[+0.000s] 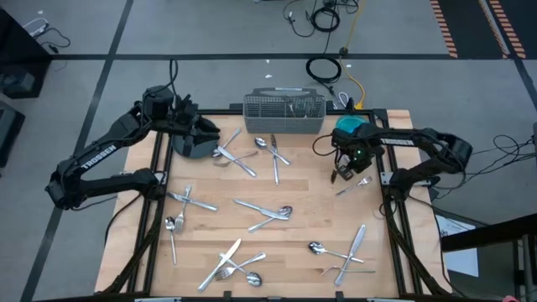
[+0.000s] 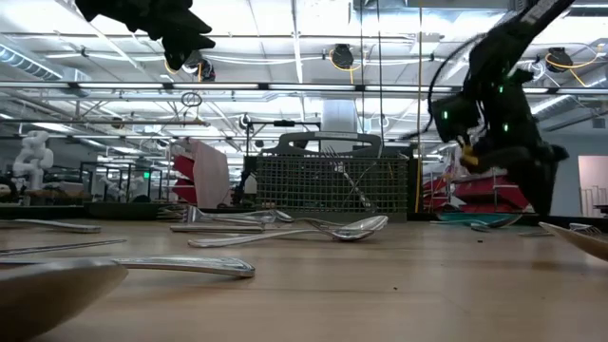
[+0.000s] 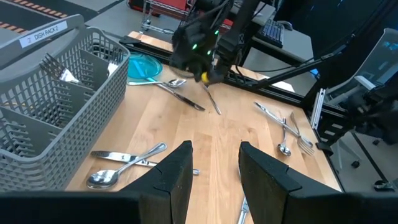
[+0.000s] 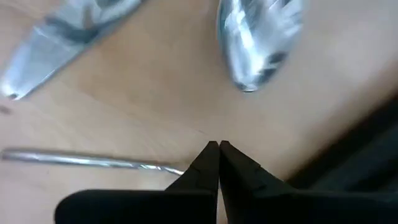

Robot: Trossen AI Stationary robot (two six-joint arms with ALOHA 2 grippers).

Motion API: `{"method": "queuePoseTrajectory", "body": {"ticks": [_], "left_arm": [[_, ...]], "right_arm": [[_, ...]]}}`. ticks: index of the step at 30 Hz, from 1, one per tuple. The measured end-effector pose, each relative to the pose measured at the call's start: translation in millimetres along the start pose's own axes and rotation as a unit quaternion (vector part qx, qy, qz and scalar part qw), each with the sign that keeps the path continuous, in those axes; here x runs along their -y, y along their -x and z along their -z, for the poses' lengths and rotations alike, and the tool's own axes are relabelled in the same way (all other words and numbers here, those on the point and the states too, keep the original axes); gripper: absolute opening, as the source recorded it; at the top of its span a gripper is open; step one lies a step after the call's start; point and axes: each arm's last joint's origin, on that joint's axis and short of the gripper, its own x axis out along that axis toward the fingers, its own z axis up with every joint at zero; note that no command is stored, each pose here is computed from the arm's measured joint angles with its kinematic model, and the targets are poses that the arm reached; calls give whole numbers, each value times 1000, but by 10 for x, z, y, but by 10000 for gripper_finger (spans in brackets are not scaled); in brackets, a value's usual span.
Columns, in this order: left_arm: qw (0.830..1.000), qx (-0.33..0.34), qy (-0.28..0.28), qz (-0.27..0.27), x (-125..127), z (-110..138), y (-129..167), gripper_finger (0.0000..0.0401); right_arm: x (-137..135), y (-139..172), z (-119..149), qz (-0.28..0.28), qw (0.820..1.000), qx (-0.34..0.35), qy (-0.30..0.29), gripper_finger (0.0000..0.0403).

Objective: Sort silverware
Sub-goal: Put the spoon into the silverware basket

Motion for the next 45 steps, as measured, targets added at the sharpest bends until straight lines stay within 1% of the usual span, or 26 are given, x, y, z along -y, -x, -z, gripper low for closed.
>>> {"method": "queuePoseTrajectory", "body": {"ticks": [2,4,7,9,11,14,15,17,20,22,24,26,29,32,36,39,42,45], "left_arm": [[1000,0,0,0,0,0,-1,135],[1000,0,-1,0,0,0,0,135],[1000,0,-4,-1,-1,0,0,135],[1000,0,-5,-5,-3,0,0,135],[1000,-1,-14,-8,-5,1,0,135],[1000,0,-17,-9,-5,0,0,135],[1000,0,-18,-8,-5,0,-1,135],[1000,0,-18,-9,-5,0,0,135],[1000,0,-18,-9,-5,0,0,135],[1000,0,-17,-8,-5,0,-1,135],[1000,0,-17,-9,-6,0,-1,135],[1000,0,-17,-9,-5,0,0,135],[1000,0,-14,-9,-5,0,0,135],[1000,0,-13,-9,-6,0,-1,135],[1000,0,-13,-9,-6,0,-1,135],[1000,0,-13,-9,-6,0,-1,135],[1000,0,-13,-9,-6,0,-1,135],[1000,0,-13,-8,-5,-1,-1,135]], "right_arm": [[-6,209,51,22,999,30,30,1],[-20,456,99,28,994,84,66,1],[-65,766,128,-3,977,190,100,6],[-96,858,129,-12,962,243,121,19],[-128,877,119,-3,954,263,142,41],[-180,829,75,6,955,253,156,96],[-194,804,51,8,958,246,149,119],[-205,746,-13,18,966,234,112,167],[-152,652,-137,43,974,220,4,232],[-105,591,-209,46,976,205,-59,261],[-70,537,-267,43,975,191,-105,278],[-68,479,-300,35,972,182,-144,282],[-75,333,-314,15,968,172,-180,277],[-38,155,-244,13,966,145,-213,271],[25,-37,-126,-15,962,112,-249,268],[46,-128,-88,-50,953,125,-271,268],[38,-169,-94,-80,946,145,-280,268],[32,-169,-120,-90,941,157,-285,268]]}}
